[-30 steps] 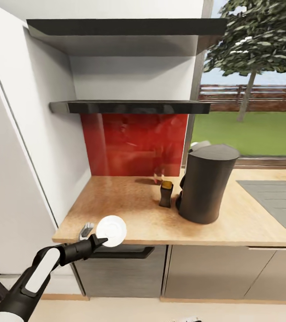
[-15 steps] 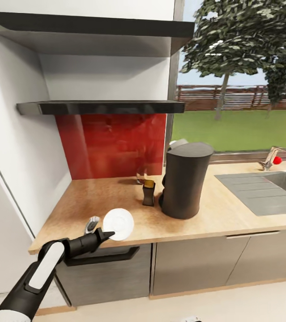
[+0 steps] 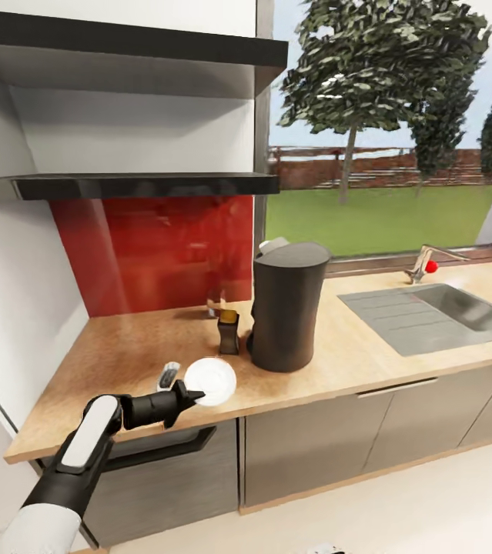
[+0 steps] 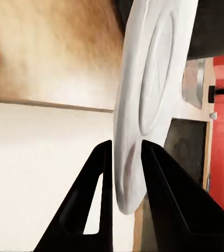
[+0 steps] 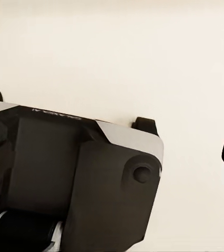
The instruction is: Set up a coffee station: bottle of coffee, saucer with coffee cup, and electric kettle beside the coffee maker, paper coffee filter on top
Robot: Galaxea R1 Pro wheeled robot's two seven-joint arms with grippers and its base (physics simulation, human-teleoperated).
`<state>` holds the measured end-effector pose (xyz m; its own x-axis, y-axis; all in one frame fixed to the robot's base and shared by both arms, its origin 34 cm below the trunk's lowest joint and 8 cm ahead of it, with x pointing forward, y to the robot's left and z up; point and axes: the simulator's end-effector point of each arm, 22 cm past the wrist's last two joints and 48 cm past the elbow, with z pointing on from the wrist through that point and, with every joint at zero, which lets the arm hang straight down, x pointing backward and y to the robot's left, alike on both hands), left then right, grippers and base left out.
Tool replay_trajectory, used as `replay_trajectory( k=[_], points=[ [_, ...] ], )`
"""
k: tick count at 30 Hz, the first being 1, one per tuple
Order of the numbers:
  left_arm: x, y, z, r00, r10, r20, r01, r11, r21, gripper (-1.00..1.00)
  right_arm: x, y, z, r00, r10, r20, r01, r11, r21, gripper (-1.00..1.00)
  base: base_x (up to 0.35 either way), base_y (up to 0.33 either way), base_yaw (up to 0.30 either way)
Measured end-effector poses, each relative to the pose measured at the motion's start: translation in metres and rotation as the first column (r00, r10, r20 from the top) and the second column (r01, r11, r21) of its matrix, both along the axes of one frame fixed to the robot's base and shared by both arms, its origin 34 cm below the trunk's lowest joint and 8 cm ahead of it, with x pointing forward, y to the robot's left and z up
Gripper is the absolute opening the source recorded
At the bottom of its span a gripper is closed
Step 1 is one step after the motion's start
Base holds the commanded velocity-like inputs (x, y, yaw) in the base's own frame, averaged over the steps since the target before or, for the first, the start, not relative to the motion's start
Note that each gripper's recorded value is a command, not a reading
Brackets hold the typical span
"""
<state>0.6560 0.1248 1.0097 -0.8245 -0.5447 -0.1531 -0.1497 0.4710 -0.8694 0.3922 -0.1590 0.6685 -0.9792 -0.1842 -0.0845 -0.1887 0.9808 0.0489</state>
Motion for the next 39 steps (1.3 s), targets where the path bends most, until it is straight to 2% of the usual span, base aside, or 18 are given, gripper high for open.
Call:
replay_trajectory(
  k=[2,5,10,22,29,39],
  points=[
    [0.005,0.011,-0.011,0.996,0.070,-0.051,-0.068,0.997,0.034,-1.00,0.000,0.001,0.000,1.000,0.001,-0.001,-0.001,1.000,0.006,1.00,0.000,0.000,-0.037],
    [0.007,0.025,-0.022,0.985,0.142,-0.093,-0.137,0.989,0.059,-1.00,-0.001,0.002,0.000,1.000,0.002,-0.003,-0.002,1.000,0.014,1.00,0.000,0.000,-0.016],
    [0.009,0.038,-0.031,0.971,0.209,-0.119,-0.201,0.977,0.079,-1.00,-0.002,0.005,0.000,1.000,0.008,-0.008,-0.007,0.999,0.033,1.00,0.000,0.000,-0.003],
    [0.009,0.043,-0.035,0.967,0.223,-0.120,-0.212,0.972,0.098,-1.00,-0.003,0.003,0.000,1.000,0.008,-0.009,-0.008,0.999,0.032,1.00,0.002,0.000,0.000],
    [0.009,0.046,-0.036,0.967,0.225,-0.120,-0.213,0.972,0.103,-1.00,-0.003,0.003,0.000,1.000,0.009,-0.012,-0.009,1.000,0.030,1.00,0.182,-0.065,0.000],
    [0.000,0.042,-0.060,0.956,0.229,-0.183,-0.212,0.971,0.107,-1.00,-0.004,0.005,0.000,1.000,0.011,-0.015,-0.010,0.999,0.032,1.00,0.152,-0.083,0.000]
  ],
)
